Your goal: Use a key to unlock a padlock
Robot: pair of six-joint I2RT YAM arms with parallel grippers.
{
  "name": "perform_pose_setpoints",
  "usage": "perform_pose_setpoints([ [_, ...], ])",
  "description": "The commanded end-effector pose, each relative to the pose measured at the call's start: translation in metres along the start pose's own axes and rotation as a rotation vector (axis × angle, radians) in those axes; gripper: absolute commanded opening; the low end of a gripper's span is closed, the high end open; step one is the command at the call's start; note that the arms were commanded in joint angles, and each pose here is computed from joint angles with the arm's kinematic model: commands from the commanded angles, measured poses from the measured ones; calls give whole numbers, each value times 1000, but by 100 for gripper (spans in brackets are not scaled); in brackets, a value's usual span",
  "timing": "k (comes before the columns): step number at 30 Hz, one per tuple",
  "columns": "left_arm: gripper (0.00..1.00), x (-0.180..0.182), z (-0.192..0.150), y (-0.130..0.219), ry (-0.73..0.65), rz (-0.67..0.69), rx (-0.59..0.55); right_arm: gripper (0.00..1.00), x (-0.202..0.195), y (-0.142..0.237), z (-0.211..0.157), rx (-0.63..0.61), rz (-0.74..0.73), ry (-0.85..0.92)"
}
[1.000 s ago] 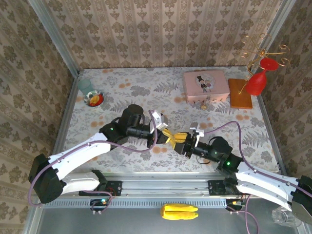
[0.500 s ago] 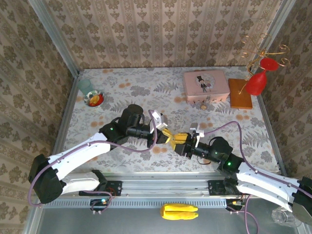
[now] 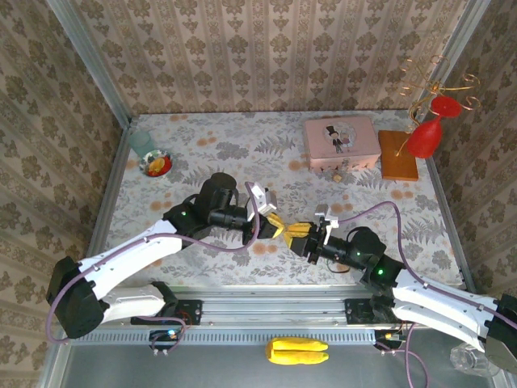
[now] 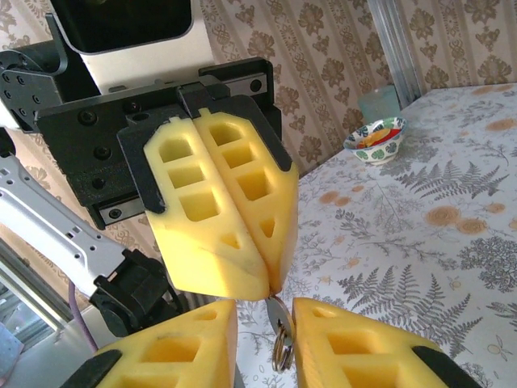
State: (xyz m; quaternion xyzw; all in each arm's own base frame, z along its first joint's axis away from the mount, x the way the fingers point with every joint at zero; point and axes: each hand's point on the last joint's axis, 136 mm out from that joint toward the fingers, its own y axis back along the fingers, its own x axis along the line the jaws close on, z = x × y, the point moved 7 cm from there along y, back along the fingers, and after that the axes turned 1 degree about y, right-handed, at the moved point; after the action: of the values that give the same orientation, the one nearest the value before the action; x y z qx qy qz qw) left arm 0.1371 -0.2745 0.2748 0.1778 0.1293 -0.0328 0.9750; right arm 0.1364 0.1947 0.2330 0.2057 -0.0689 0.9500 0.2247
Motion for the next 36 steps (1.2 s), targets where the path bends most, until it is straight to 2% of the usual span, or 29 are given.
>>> perform_pose_setpoints([
  [1, 0, -6, 11, 7, -31, -20, -30, 25, 2, -2, 8, -19, 3, 23],
  [5, 0, -7, 12, 7, -31, -29, -36, 24, 1, -3, 6, -11, -1, 23],
  [16, 0, -7, 9, 5, -23, -41, -22, 5, 2, -5, 11, -24, -7, 24],
  [20, 0, -3, 7, 5, -19, -5, -7, 0, 0, -5, 11, -20, -29, 11],
  [23, 15, 5, 8, 7, -12, 87, -4, 0, -8, -4, 11, -4, -113, -3],
  [25, 21, 11, 11, 10, 8, 161, -13, 0, -16, -1, 9, 10, -199, -7],
  [28, 31, 33, 26, 24, 192, 306, -58, 0, -29, 9, 8, 43, -348, 13],
  [32, 30, 78, 23, 40, 498, 421, -50, 0, -49, 36, 13, 60, -605, 42],
  [36, 27, 111, 9, 29, 628, 506, 27, 0, -58, 69, 27, 60, -839, 65],
])
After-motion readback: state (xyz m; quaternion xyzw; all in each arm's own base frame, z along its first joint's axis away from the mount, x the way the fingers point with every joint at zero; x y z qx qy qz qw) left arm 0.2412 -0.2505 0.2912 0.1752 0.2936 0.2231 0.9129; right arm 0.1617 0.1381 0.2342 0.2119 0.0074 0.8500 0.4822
